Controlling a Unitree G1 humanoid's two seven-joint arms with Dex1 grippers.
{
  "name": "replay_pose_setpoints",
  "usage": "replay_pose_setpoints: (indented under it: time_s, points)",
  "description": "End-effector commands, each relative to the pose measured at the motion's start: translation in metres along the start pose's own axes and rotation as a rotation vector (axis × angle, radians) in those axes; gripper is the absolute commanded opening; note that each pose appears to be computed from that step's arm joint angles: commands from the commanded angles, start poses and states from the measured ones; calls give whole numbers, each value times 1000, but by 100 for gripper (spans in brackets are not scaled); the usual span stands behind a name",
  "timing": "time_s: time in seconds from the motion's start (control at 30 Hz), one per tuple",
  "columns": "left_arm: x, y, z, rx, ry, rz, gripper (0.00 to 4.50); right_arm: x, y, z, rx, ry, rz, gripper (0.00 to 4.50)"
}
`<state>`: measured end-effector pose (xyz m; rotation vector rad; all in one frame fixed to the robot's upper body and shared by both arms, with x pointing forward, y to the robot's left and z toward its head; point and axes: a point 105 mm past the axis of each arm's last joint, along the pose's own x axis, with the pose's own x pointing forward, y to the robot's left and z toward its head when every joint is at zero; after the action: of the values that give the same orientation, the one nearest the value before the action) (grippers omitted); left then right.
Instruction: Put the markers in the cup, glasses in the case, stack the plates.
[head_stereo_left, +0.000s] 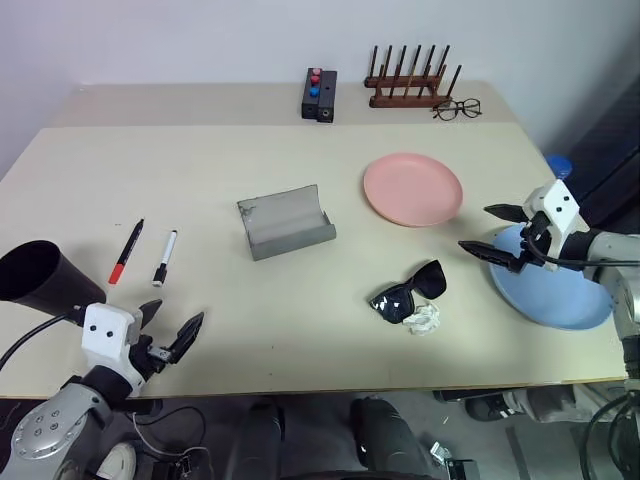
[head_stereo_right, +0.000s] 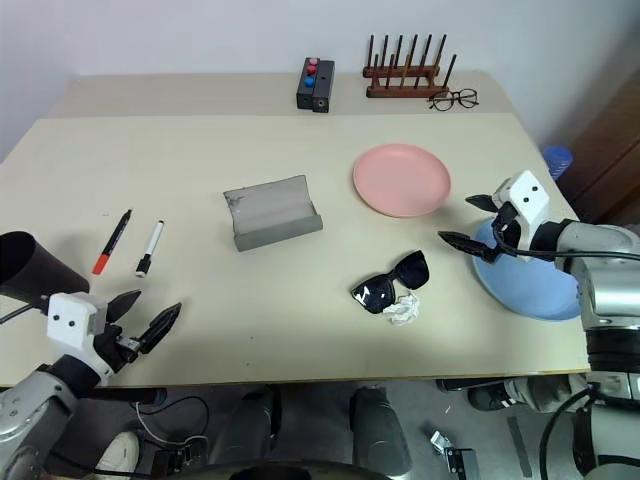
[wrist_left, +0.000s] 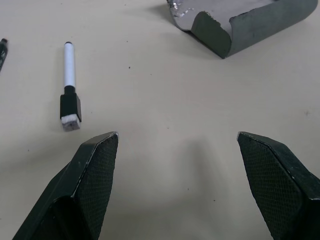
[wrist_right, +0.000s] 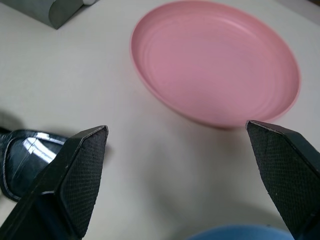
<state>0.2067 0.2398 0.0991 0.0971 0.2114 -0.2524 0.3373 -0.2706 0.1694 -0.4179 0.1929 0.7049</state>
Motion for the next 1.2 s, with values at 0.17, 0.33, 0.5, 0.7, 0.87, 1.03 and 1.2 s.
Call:
replay_pose_setpoints:
  time_s: [0.17,0.33,0.5,0.7,0.87,1.03,1.2]
  points:
    - [0,-8,8,21,-32,5,390,-4,-10,14,-57,-15,-11,450]
    - [2,-8,13,22,-43,19,390,-3,-10,13,-62,-14,-6,450]
    - [9,-3,19,31,-34,50,390,4,-10,19,-74,-37,-2,450]
    - [22,5,34,15,-55,61,390,11,-1,39,-99,-104,10,450]
    - [49,16,47,10,-13,137,390,17,13,45,-101,-153,28,450]
    - [74,22,64,5,33,210,417,26,37,49,-88,-195,64,450]
    - [86,53,64,-87,143,381,448,33,57,56,-66,-245,96,450]
